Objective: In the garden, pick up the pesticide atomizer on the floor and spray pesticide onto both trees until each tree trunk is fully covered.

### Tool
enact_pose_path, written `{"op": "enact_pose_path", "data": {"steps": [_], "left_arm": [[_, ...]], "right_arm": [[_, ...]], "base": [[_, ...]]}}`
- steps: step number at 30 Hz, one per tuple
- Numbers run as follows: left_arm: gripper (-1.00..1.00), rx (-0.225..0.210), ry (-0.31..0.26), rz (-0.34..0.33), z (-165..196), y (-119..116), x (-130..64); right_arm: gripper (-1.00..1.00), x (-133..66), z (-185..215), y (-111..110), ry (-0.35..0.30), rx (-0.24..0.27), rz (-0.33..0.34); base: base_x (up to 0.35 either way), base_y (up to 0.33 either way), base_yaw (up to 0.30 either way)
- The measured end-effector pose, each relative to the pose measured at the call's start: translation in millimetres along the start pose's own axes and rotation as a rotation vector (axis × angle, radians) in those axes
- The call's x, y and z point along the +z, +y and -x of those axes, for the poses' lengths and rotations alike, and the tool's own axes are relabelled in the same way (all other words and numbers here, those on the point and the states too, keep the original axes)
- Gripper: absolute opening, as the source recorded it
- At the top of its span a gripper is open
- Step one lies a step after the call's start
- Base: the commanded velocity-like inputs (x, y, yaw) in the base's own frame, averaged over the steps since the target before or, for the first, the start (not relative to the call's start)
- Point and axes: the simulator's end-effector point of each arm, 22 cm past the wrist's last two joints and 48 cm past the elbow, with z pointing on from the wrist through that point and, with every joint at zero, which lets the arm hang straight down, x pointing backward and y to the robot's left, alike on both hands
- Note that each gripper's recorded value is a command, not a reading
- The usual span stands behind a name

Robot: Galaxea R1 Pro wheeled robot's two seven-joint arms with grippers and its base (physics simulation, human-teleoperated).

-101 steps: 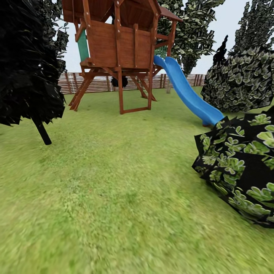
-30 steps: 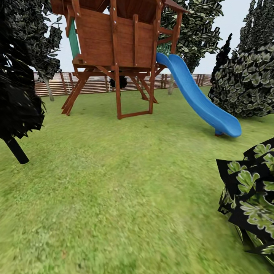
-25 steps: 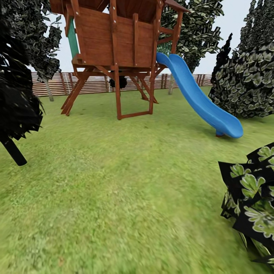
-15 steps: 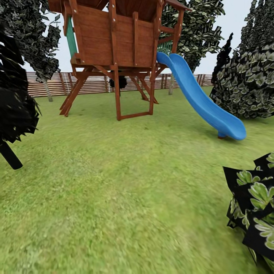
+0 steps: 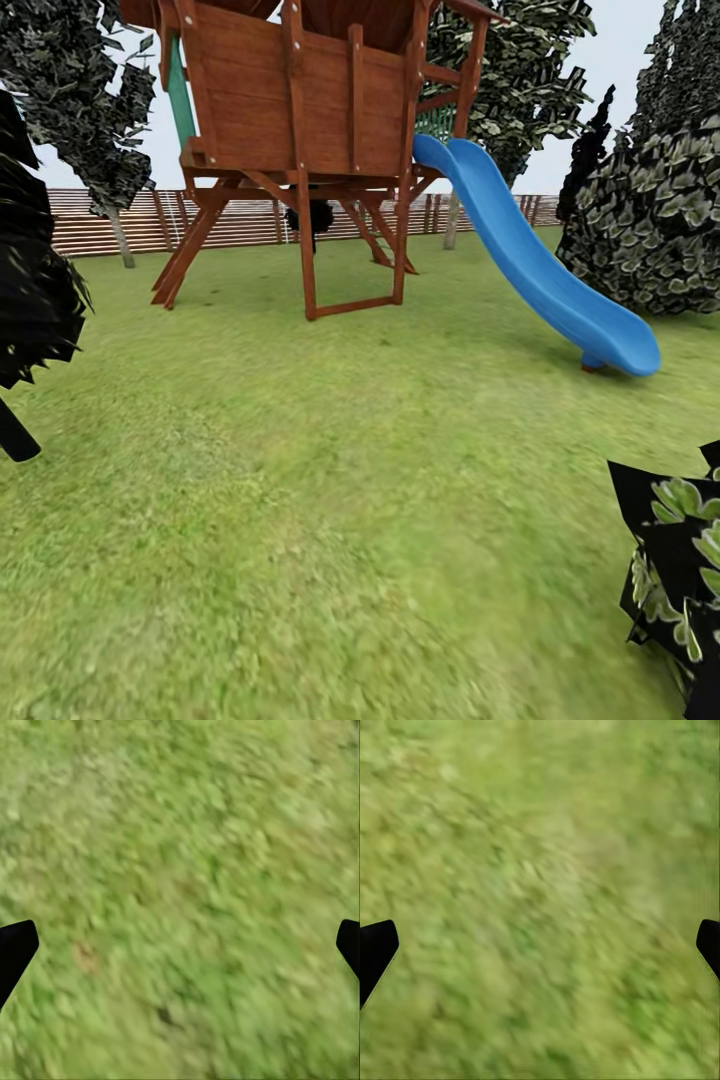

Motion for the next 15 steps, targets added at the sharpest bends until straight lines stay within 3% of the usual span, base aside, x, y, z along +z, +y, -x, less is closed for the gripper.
{"op": "enact_pose_path", "data": {"steps": [8,15], "left_arm": [[1.00,0.000,0.000,0.000,0.0,0.0,0.0],[1.00,0.000,0.000,0.000,0.0,0.0,0.0]], "right_arm": [[1.00,0.0,0.0,0.0,0.000,0.000,0.000],[1.00,0.0,0.0,0.0,0.000,0.000,0.000]], "base": [[0.339,0.000,-0.002],[0.339,0.000,-0.076]]}}
